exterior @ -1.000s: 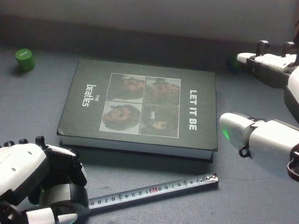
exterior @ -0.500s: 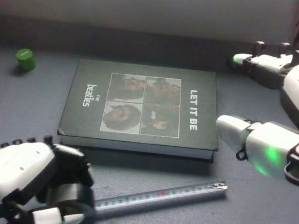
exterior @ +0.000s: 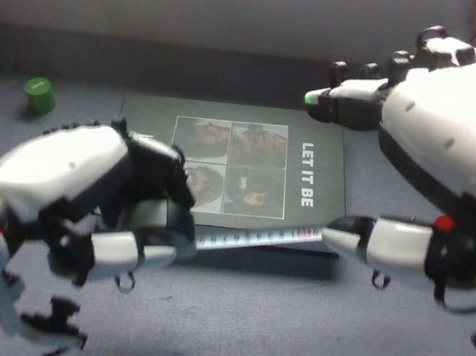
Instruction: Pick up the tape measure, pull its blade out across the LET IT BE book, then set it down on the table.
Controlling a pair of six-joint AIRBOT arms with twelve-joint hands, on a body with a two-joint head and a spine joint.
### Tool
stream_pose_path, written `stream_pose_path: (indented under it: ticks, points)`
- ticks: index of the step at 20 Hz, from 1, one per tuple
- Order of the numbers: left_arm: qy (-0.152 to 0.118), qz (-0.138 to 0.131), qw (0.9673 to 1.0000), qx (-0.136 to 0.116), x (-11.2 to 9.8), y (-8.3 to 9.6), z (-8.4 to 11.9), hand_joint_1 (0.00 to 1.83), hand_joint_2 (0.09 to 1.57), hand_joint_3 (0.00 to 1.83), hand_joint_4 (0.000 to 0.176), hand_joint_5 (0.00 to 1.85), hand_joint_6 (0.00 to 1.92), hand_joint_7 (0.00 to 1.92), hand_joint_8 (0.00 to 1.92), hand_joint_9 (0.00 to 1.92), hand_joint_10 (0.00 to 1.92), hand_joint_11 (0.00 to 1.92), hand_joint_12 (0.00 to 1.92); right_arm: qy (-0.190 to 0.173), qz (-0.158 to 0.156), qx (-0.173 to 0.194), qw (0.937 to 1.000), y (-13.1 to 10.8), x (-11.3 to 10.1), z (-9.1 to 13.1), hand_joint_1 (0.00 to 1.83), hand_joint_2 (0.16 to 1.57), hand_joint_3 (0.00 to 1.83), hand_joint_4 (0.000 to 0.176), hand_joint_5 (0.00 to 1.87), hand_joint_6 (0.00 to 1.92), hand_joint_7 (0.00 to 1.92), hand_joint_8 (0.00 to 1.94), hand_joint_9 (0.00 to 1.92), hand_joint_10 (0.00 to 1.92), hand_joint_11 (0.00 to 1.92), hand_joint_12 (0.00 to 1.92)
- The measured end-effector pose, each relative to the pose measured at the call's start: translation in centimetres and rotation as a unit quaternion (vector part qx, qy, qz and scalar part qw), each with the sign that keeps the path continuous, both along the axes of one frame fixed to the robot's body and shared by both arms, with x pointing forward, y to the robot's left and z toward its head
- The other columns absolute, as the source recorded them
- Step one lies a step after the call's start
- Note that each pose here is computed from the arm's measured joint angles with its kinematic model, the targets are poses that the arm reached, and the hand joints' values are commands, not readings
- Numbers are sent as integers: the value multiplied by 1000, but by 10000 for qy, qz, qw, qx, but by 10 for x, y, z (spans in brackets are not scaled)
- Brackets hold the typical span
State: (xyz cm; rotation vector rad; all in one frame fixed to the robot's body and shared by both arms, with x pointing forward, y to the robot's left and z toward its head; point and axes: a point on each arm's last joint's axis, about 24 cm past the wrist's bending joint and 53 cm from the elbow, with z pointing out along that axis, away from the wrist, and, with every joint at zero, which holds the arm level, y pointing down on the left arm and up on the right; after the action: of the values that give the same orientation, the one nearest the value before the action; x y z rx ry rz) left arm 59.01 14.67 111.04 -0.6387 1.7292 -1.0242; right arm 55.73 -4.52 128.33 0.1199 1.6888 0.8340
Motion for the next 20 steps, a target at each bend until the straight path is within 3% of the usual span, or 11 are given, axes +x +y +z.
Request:
stream_pose_path:
  ticks: [3, 4, 5, 8, 9, 10, 13, 14, 15, 17, 20]
  points:
    - [-185, -36, 9997, 170, 25, 9, 20, 1380, 1104, 0, 0, 908, 900, 1077, 876, 906, 1254, 849, 1150, 244, -73, -49, 9997, -2, 16, 0, 970, 1070, 2, 0, 576, 18, 623, 8, 562, 35, 168, 1042]
    - [-352, 6, 9987, 371, 44, 24, 36, 1380, 1105, 0, 0, 906, 902, 1076, 878, 905, 1255, 847, 1151, 484, -62, -233, 9985, 1, 22, -11, 970, 1074, 2, 0, 593, 18, 637, 10, 572, 36, 178, 1047]
    - [-368, 34, 9984, 421, 47, 29, 38, 1380, 1105, 0, 0, 906, 902, 1076, 878, 905, 1255, 847, 1151, 514, -56, -251, 9983, 2, 23, -13, 970, 1074, 2, 0, 593, 18, 637, 10, 572, 36, 178, 1047]
    - [-415, 113, 9973, 591, 64, 48, 49, 1380, 1105, 0, 0, 908, 908, 1080, 874, 900, 1255, 850, 1157, 392, -68, -359, 9986, 9, 37, -7, 972, 1089, 0, 0, 850, 44, 773, 10, 721, 61, 339, 1115]
    - [-457, 105, 9966, 683, 70, 54, 54, 1380, 1105, 0, 0, 908, 908, 1080, 873, 900, 1255, 852, 1158, 305, -65, -452, 9985, 15, 43, -3, 1025, 1137, 0, 4, 897, 874, 804, 6, 749, 59, 359, 1126]
    - [-497, 102, 9959, 752, 74, 59, 58, 1380, 1104, 0, 0, 909, 910, 1081, 872, 901, 1254, 853, 1159, 289, -72, -482, 9984, 20, 48, -3, 1038, 1150, 1, 18, 894, 1070, 812, 5, 751, 54, 359, 1132]
    - [-517, 104, 9947, 878, 84, 70, 66, 1380, 1103, 0, 0, 910, 919, 1084, 862, 903, 1249, 854, 1158, 364, -78, -424, 9984, 35, 66, -5, 1031, 1163, 3, 28, 869, 1151, 818, 5, 756, 52, 360, 1138]
    - [-484, 93, 9950, 869, 86, 70, 66, 1380, 1103, 0, 0, 910, 919, 1084, 860, 903, 1249, 854, 1158, 373, -116, -430, 9983, 36, 70, -6, 999, 1110, 0, 0, 750, 635, 821, 4, 754, 45, 358, 1127]
    - [-466, 86, 9954, 829, 87, 71, 68, 1380, 1103, 0, 0, 910, 919, 1084, 860, 903, 1249, 854, 1158, 370, -146, -450, 9982, 37, 75, -6, 999, 1110, 0, 0, 750, 635, 821, 4, 754, 45, 358, 1127]
    - [-428, 82, 9971, 624, 89, 69, 73, 1381, 1098, 0, 0, 920, 917, 1094, 838, 910, 1236, 854, 1154, 372, -206, -465, 9980, 38, 83, -8, 988, 1094, 0, 0, 696, 46, 756, 1, 712, 11, 312, 1081]
    - [-240, 44, 9988, 433, 87, 70, 71, 1381, 1098, 0, 0, 915, 920, 1096, 840, 913, 1226, 851, 1145, -275, -331, -565, 9975, 37, 92, 5, 990, 1092, 0, 0, 542, 0, 633, 0, 569, 0, 192, 1041]
